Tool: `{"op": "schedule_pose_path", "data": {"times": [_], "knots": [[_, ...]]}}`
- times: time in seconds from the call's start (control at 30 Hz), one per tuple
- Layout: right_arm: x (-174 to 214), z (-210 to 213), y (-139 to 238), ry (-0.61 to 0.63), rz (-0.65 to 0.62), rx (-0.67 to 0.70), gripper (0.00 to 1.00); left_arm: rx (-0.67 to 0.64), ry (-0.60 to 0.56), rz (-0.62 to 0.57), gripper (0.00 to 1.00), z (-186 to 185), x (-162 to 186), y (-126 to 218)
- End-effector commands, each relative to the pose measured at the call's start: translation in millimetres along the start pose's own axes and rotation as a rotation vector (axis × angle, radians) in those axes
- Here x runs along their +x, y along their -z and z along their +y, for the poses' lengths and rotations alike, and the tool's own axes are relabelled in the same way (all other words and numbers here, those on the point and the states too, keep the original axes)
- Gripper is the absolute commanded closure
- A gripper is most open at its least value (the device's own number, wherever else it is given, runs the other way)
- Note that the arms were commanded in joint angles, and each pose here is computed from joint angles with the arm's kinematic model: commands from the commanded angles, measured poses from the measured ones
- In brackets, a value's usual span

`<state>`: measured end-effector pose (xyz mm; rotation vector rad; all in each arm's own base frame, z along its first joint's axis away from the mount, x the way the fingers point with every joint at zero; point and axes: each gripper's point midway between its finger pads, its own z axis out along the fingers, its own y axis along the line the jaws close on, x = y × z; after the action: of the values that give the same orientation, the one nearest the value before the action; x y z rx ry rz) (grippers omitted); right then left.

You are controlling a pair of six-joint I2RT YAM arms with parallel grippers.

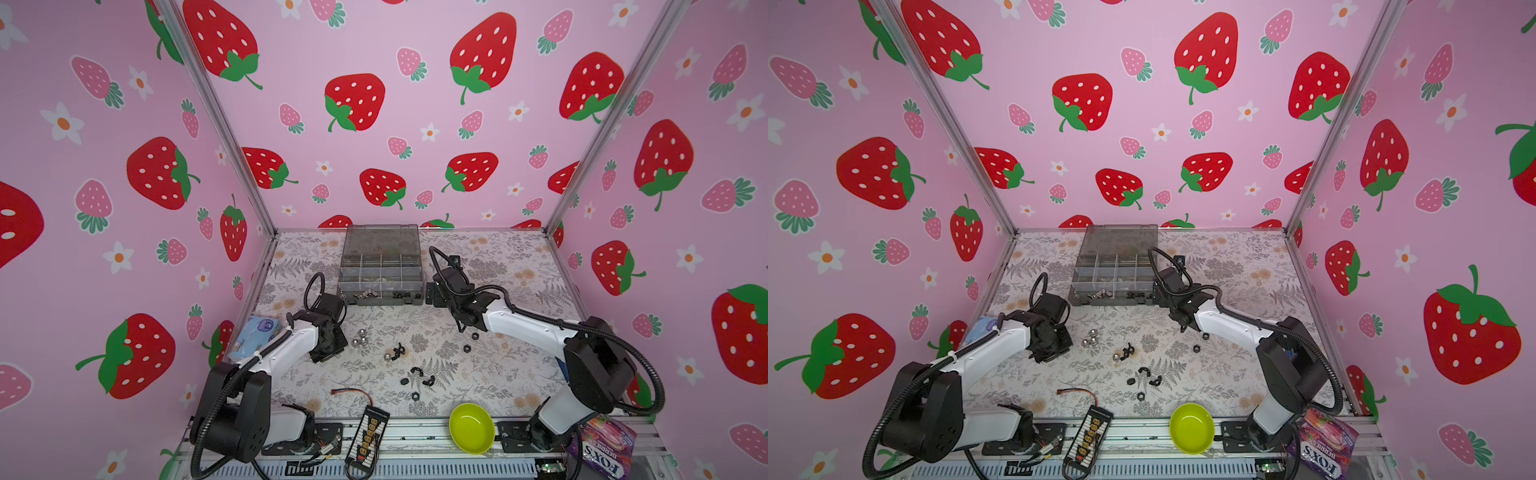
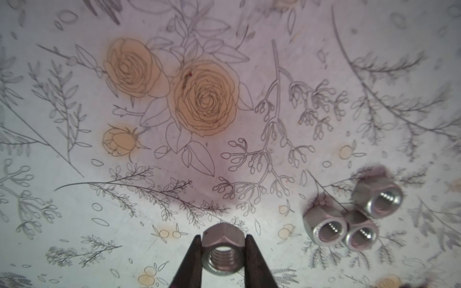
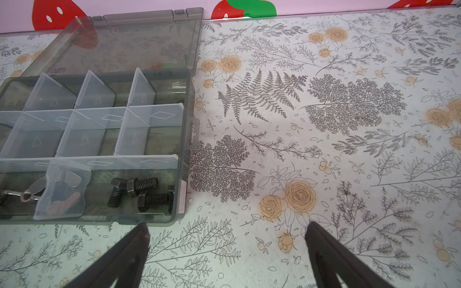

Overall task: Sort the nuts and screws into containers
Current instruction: 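Lift the silver nut with the left gripper and carry it over the box, then open the left gripper to drop the nut into a box compartment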

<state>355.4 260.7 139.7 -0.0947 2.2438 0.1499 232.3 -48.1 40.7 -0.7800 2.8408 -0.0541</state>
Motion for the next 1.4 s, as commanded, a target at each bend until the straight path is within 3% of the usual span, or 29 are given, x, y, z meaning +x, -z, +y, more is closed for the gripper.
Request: {"op": "schedule_pose_path", "data": {"times": [0.0,0.27,0.63,1.0,1.37], "knots": [[-7.6,-4.1,3.4,-0.031,-0.016,0.019,0.0,-0.003,-0.008,-0.07,0.78,-4.7,-20.5,21.9],[-7.2,-8.9,6.2,-0.047,-0.024,0.032,0.0,0.094,-0.021,-0.194,0.78,-38.7,-61.0,50.5],[-13.2,-20.7,18.0,-0.104,-0.069,0.047,0.0,0.217,-0.144,-0.288,0.78,-127.9,-121.4,69.1],[-14.0,-25.9,24.9,-0.125,-0.084,0.047,0.0,0.231,-0.286,-0.254,0.78,-213.9,-154.9,39.4],[-10.4,-28.6,26.3,-0.132,-0.08,0.049,0.0,0.164,-0.318,-0.225,0.78,-233.2,-172.4,-2.5]]}}
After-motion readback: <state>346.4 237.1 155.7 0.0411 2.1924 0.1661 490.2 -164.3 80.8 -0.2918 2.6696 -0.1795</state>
